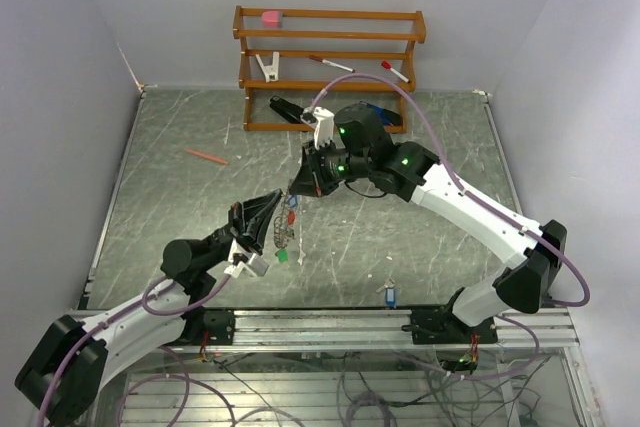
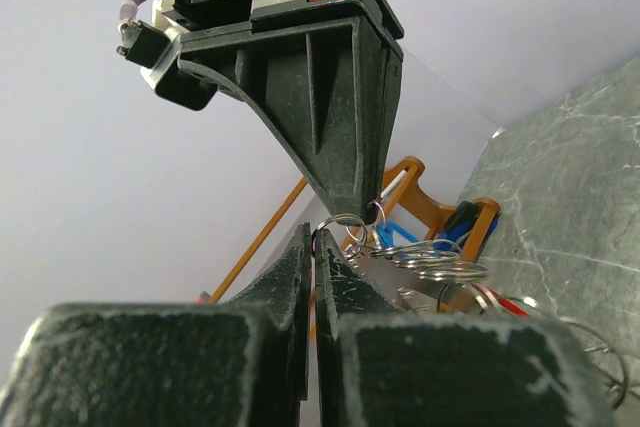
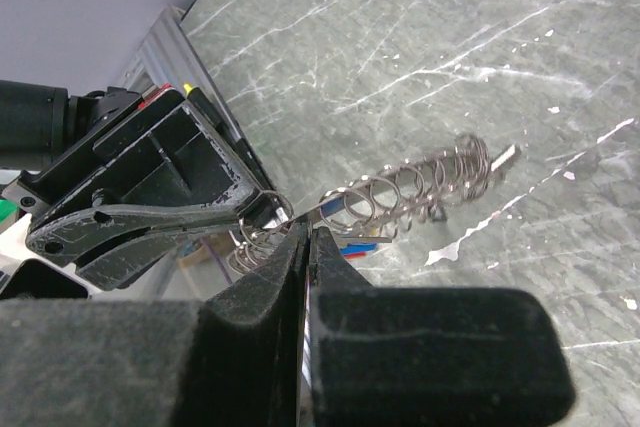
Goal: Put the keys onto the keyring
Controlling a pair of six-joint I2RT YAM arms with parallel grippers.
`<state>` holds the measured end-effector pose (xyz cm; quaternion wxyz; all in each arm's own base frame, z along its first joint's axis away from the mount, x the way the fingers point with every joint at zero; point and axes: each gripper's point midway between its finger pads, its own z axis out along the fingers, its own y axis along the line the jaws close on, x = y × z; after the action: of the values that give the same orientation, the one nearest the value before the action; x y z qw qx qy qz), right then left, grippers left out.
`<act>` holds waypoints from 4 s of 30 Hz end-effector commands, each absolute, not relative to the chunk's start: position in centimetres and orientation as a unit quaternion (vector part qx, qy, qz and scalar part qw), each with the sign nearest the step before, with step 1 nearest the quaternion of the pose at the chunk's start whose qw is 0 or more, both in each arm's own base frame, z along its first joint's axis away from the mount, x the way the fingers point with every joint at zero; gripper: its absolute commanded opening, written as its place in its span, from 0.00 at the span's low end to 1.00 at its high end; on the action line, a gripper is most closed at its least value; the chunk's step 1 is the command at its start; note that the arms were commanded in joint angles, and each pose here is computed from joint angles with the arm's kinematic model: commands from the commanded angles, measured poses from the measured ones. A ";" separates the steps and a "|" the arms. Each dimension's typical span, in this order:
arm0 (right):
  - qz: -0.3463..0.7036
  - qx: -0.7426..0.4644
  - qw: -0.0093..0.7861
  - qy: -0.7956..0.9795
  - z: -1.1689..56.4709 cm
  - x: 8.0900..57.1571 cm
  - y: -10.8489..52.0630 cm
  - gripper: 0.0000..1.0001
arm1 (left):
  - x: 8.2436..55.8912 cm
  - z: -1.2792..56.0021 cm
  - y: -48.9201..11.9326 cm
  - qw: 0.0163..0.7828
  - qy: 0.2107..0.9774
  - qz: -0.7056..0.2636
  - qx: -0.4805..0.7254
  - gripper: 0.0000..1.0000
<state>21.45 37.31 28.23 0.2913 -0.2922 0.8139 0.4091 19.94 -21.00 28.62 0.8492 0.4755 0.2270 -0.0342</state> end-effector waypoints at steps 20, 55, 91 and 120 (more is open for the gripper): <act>0.449 -0.307 0.283 0.790 28.9 19.7 37.8 0.00 | 18.4 32.7 -20.2 0.885 0.167 -0.021 0.435 0.07; 0.463 -0.311 0.300 0.774 30.8 19.7 38.0 0.00 | 18.0 32.5 -20.3 0.884 0.166 -0.032 0.437 0.07; 0.461 -0.305 0.310 0.774 30.5 19.6 37.0 0.00 | 18.7 33.7 -19.8 0.890 0.221 -0.091 0.389 0.07; 0.478 -0.305 0.316 0.761 31.0 20.3 38.1 0.00 | 18.3 33.5 -20.5 0.883 0.224 -0.119 0.395 0.07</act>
<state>20.03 37.71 30.31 0.3080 -0.3042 0.7711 0.4669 19.44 -20.86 30.08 0.8594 0.4209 0.2679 -0.1125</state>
